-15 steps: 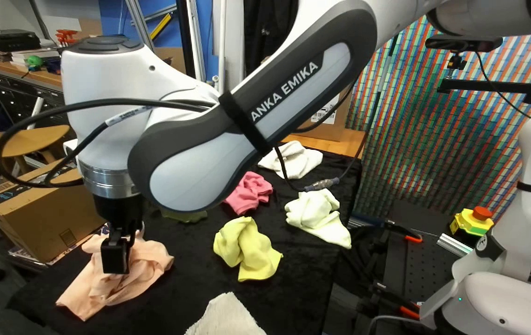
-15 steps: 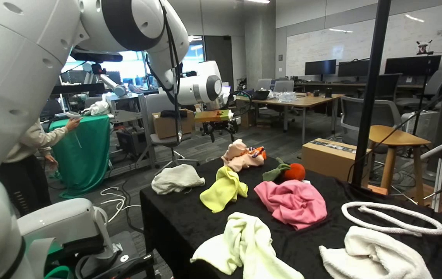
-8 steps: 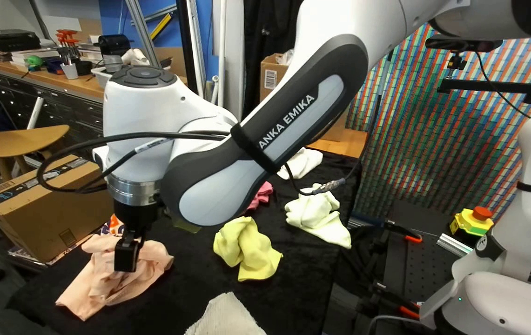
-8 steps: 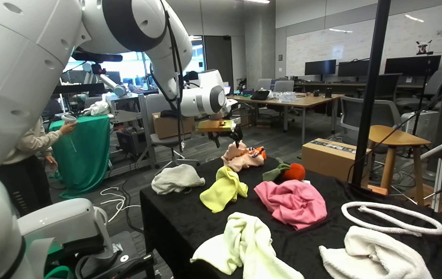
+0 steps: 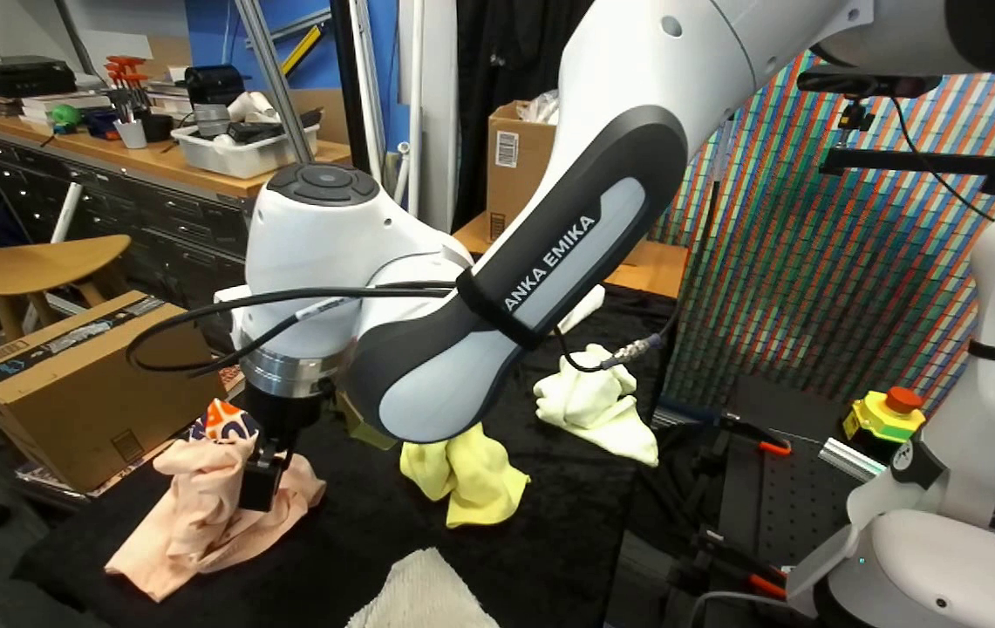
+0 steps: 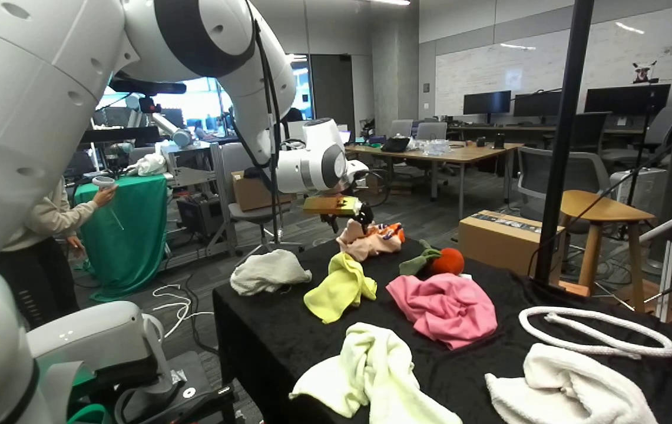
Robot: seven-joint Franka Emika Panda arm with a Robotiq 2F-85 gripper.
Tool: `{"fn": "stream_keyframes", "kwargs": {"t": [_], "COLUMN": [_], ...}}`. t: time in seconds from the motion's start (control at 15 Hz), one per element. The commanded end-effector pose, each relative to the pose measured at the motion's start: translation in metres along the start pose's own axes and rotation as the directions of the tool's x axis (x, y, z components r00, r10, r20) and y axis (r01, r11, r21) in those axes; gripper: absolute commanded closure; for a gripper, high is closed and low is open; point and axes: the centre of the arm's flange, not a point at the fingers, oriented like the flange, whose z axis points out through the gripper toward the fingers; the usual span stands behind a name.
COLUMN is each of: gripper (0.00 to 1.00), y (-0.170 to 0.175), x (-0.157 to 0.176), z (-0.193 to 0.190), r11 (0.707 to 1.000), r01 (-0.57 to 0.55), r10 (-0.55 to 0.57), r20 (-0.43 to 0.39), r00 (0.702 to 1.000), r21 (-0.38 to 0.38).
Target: Put the things on the table in a single pile
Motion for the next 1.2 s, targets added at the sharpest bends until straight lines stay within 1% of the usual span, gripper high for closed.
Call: {"fn": "stream_keyframes", "kwargs": {"t": [0.0, 0.13, 0.4, 0.6, 0.73, 0.8, 0.93, 1.07, 1.13], "gripper": [0.0, 0.0, 0.0, 0.0, 0.0, 0.0, 0.0, 0.0, 0.0], "y": [-0.004, -0.003, -0.007, -0.016, -0.026, -0.029, -0.038, -0.043, -0.045], "x": [-0.002, 0.001, 0.007, 0.01, 0.015, 0.019, 0.025, 0.034, 0.038], "z": [-0.001, 0.005, 0.011, 0.015, 0.011, 0.016, 0.009, 0.014, 0.01], "r11": [0.999, 0.997, 0.996, 0.997, 0.998, 0.998, 0.998, 0.998, 0.998], "r01": [-0.037, -0.066, -0.088, -0.077, -0.065, -0.061, -0.056, -0.057, -0.056], "r10": [0.036, 0.062, 0.081, 0.07, 0.058, 0.054, 0.049, 0.047, 0.046], "r20": [-0.082, -0.126, -0.177, -0.192, -0.201, -0.208, -0.22, -0.226, -0.227], "r00": [0.996, 0.99, 0.981, 0.979, 0.978, 0.977, 0.974, 0.973, 0.973], "r21": [-0.017, -0.03, -0.03, -0.03, -0.027, -0.027, -0.026, -0.035, -0.038]}}
